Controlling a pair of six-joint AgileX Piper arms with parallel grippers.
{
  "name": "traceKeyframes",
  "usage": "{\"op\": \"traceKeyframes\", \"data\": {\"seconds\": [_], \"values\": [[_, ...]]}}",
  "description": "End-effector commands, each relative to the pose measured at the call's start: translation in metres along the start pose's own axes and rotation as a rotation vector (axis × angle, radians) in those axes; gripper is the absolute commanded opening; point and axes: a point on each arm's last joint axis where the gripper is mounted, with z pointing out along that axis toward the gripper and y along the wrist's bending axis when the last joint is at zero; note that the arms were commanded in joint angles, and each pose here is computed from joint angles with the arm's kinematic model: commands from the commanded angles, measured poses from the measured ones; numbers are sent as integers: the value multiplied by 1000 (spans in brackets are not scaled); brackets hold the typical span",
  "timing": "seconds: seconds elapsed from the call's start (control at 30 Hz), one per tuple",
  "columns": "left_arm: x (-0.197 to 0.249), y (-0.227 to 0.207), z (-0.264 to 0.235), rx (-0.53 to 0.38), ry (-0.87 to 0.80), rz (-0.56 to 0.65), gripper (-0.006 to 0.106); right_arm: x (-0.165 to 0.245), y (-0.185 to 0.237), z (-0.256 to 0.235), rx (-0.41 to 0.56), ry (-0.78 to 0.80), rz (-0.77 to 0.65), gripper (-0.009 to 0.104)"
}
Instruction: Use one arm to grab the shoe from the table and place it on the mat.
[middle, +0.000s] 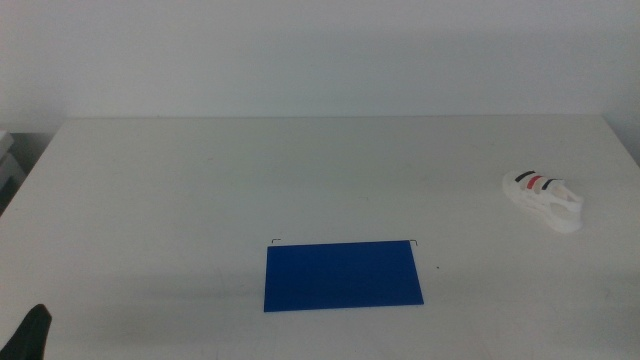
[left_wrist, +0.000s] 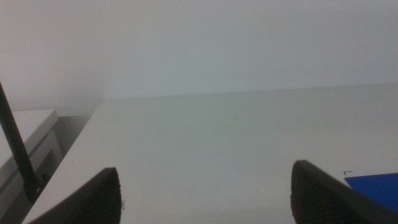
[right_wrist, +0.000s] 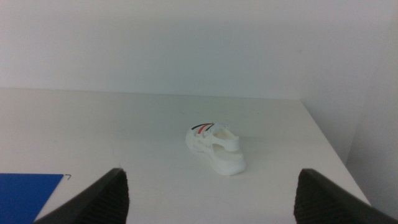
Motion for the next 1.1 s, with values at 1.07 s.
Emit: {"op": "traceKeyframes", "data": {"seconds": [1.07], "values": [[-6, 0, -1, -1, -87, -14, 94, -208, 1, 163, 48, 655, 1, 92]]}}
